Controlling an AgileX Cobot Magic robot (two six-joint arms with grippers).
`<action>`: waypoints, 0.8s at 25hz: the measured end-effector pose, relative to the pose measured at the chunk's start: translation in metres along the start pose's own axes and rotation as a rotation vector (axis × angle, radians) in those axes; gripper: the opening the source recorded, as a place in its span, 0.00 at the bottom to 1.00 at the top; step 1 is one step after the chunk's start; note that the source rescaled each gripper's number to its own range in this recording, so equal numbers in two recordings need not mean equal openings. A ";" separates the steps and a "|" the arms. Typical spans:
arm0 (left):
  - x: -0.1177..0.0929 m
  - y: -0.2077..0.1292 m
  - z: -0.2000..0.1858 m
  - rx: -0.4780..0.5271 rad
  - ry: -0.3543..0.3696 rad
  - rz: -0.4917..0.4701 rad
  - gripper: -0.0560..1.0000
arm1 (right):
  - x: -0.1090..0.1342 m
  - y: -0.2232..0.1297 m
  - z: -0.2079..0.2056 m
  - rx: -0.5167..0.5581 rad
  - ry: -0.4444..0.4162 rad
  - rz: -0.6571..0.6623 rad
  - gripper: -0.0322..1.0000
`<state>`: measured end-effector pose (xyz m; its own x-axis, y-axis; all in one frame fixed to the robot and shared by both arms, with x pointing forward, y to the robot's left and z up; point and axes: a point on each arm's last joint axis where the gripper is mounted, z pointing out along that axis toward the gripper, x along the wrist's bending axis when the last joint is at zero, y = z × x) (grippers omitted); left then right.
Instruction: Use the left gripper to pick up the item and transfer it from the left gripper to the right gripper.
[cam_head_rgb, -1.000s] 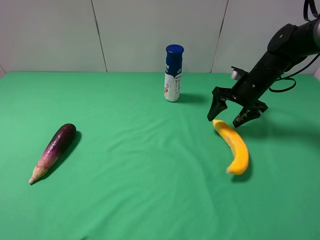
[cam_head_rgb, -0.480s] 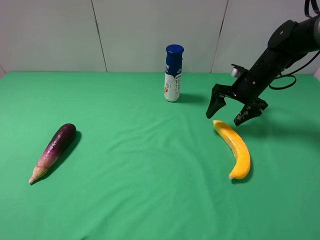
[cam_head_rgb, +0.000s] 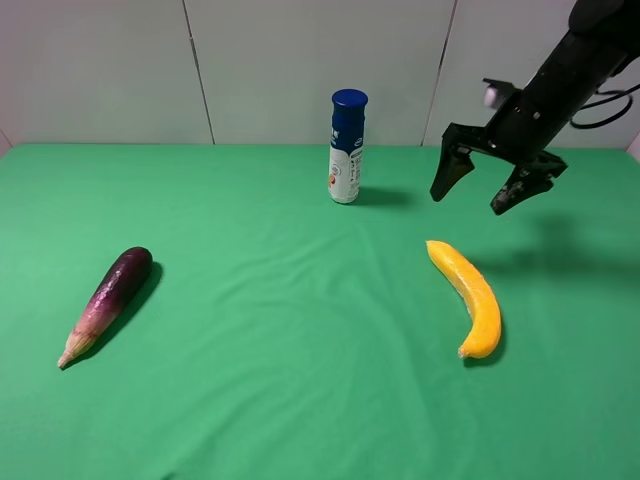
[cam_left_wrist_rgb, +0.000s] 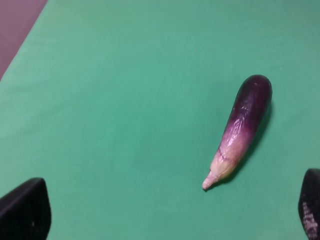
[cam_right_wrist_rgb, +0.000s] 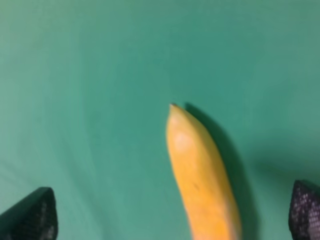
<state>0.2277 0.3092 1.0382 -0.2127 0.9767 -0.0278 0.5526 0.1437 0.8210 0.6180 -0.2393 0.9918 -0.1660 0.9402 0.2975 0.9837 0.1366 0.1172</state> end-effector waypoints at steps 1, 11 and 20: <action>0.000 0.000 0.000 0.000 0.000 0.000 1.00 | 0.001 -0.002 -0.006 -0.004 -0.012 -0.003 1.00; 0.000 0.000 0.000 0.000 0.000 0.000 1.00 | 0.018 -0.024 -0.063 -0.067 -0.042 -0.023 1.00; 0.000 0.000 0.000 0.000 0.000 0.000 1.00 | 0.031 -0.073 -0.108 -0.163 -0.096 -0.022 1.00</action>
<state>0.2277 0.3092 1.0382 -0.2127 0.9767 -0.0278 0.5526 0.1437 0.8210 0.5341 -0.2541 1.0948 -0.1722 0.9642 0.2019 0.9542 0.1124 0.2771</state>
